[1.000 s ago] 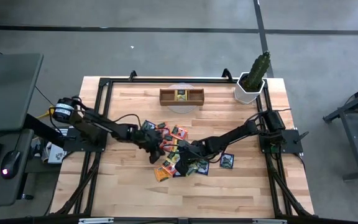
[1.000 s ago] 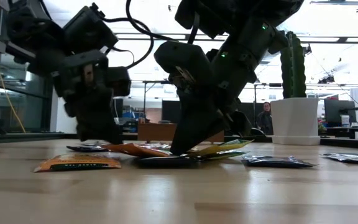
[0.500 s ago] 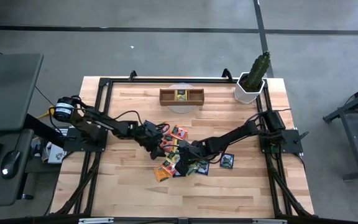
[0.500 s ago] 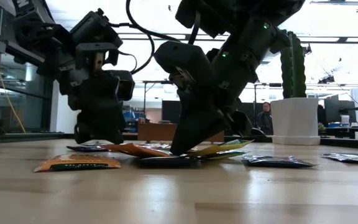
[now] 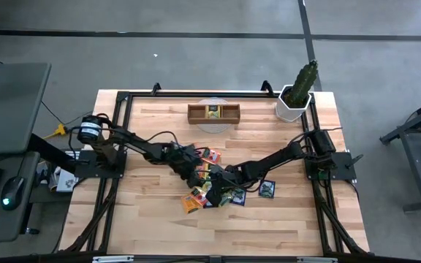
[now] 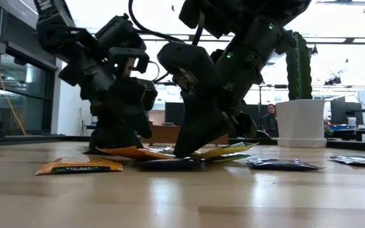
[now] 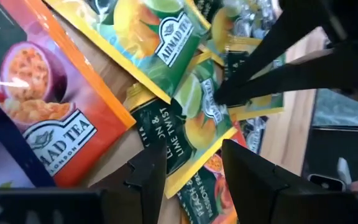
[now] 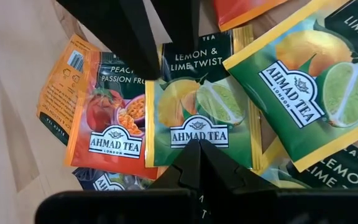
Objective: Pick & Place Tea
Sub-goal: Put the yellow tea bag in the middle compartment of the organizer
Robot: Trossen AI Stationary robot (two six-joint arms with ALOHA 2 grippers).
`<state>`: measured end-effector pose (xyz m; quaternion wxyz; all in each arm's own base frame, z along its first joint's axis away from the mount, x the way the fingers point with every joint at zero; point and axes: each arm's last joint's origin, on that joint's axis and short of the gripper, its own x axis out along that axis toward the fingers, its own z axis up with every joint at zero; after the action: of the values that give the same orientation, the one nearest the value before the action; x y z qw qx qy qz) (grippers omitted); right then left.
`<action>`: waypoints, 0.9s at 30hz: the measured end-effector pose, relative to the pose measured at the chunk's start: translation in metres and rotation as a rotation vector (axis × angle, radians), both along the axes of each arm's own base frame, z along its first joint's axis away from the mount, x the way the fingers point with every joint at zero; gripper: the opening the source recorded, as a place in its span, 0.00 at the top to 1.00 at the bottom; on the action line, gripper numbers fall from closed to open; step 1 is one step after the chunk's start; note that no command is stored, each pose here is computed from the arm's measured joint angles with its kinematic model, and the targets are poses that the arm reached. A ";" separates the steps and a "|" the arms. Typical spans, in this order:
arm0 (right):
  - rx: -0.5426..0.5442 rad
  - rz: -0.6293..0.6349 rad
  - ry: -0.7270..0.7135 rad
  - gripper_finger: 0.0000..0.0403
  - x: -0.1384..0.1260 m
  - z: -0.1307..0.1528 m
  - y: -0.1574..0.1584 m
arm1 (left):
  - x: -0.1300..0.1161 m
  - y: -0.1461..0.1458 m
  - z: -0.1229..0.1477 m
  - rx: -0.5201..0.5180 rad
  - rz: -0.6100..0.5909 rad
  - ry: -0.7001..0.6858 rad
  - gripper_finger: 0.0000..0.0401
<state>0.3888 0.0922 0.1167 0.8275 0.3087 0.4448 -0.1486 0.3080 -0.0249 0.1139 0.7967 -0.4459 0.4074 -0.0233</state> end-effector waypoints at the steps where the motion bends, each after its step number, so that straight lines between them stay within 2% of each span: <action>1: 0.000 0.000 0.000 1.00 0.000 0.000 0.000 | 0.002 0.000 0.001 0.009 -0.006 0.005 0.62; 12: 0.001 -0.002 -0.003 1.00 0.000 0.000 0.000 | 0.001 0.001 0.000 0.111 -0.053 0.056 0.62; 17: 0.001 0.000 -0.003 1.00 0.000 0.000 0.000 | 0.001 0.001 0.000 0.121 -0.070 0.050 0.62; 22: 0.003 0.001 -0.001 1.00 0.000 0.000 0.000 | 0.000 0.013 0.000 0.121 -0.128 0.020 0.62; 27: 0.001 0.001 0.007 1.00 0.000 -0.001 0.000 | -0.003 0.028 0.002 0.105 -0.098 0.046 0.62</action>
<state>0.3884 0.0919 0.1161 0.8257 0.3084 0.4480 -0.1492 0.3047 0.0036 0.1159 0.8074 -0.3834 0.4474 -0.0307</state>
